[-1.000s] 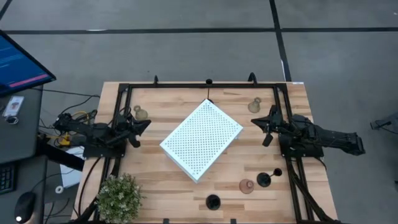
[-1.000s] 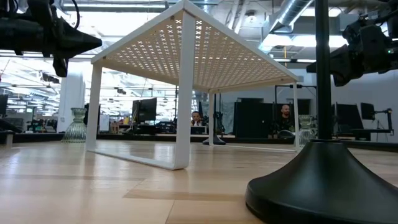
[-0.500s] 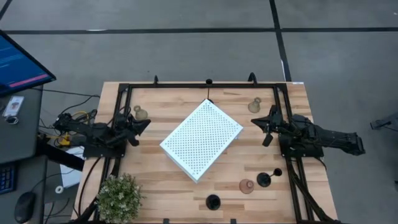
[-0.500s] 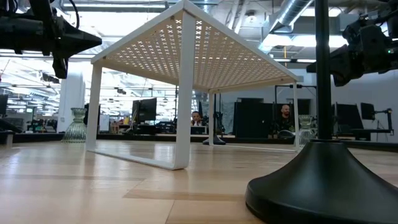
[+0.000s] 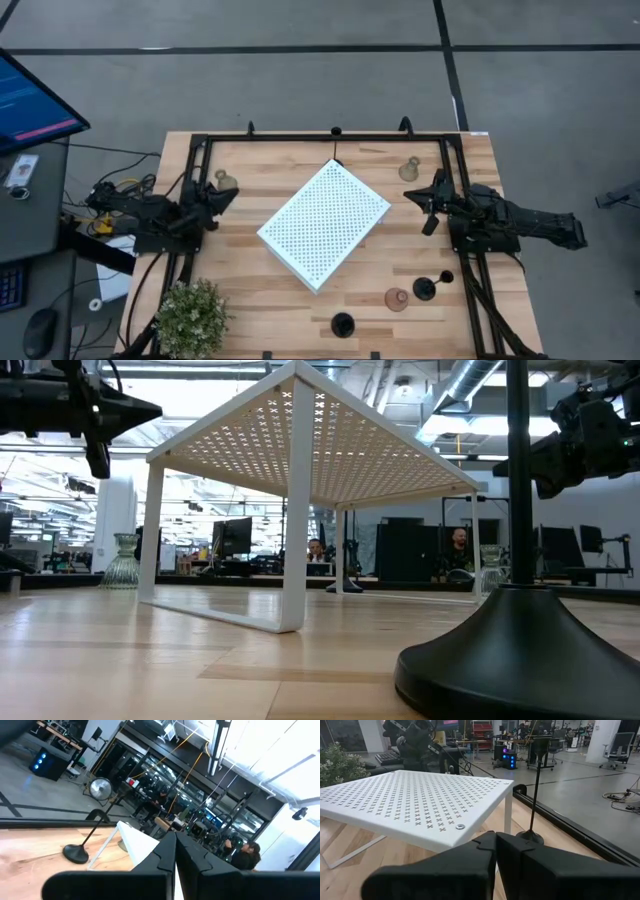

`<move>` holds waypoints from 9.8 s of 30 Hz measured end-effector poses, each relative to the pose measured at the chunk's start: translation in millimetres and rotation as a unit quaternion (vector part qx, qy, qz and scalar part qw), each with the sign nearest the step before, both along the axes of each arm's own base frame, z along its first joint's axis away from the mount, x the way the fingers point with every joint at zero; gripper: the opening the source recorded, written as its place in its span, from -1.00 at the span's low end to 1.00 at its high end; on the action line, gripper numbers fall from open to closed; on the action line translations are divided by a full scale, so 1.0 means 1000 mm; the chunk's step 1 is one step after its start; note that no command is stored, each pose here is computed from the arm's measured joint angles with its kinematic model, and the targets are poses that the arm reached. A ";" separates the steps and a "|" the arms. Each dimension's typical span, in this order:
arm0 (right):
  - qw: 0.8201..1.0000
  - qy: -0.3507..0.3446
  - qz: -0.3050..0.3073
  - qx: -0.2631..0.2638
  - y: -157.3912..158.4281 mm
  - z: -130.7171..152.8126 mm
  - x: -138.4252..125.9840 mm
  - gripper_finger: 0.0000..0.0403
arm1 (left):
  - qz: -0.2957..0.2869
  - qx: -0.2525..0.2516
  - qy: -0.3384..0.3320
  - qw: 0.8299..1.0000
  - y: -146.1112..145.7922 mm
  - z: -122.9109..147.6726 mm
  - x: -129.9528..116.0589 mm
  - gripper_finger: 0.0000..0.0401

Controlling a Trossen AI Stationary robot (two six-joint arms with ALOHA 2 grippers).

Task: Pick & Place candle stick holders
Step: Put the top left black candle holder on the shelf, then put the right green glass candle holder on the shelf

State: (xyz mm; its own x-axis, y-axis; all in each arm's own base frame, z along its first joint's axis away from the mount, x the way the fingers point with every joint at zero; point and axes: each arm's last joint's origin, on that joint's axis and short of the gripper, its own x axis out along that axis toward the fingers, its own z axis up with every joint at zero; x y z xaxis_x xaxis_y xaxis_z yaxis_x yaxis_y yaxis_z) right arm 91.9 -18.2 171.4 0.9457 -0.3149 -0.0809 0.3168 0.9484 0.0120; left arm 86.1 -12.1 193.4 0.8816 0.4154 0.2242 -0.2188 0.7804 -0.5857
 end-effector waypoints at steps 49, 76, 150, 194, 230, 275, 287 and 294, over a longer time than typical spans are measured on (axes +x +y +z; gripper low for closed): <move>0.915 -0.274 -0.002 0.297 0.000 0.032 -0.003 -0.97 | -0.003 0.054 -0.086 0.995 -0.014 0.144 0.030 -0.23; 0.964 -0.195 -0.086 0.159 -0.005 0.119 0.005 -0.01 | 0.089 0.013 -0.071 0.993 -0.008 0.158 0.027 -0.23; 0.975 0.169 -0.112 0.095 -0.159 0.058 0.228 0.39 | 0.085 0.015 -0.064 0.994 -0.009 0.156 0.029 -0.23; 0.994 0.051 -0.076 -0.062 -0.073 0.212 0.111 -0.98 | 0.082 0.019 -0.062 0.995 -0.010 0.155 0.030 -0.23; 0.993 0.090 0.057 -0.056 -0.050 0.183 0.226 -0.97 | 0.081 0.020 -0.061 0.995 -0.010 0.155 0.030 -0.23; 0.991 0.103 0.079 -0.042 -0.050 0.176 0.228 -0.68 | 0.086 0.031 -0.054 0.994 -0.010 0.155 0.030 -0.23; 0.991 0.107 0.066 -0.044 -0.051 0.176 0.228 -0.14 | 0.086 0.031 -0.054 0.994 -0.010 0.155 0.030 -0.23; 0.991 0.106 0.065 -0.040 -0.051 0.176 0.227 0.26 | 0.086 0.031 -0.054 0.994 -0.010 0.155 0.030 -0.23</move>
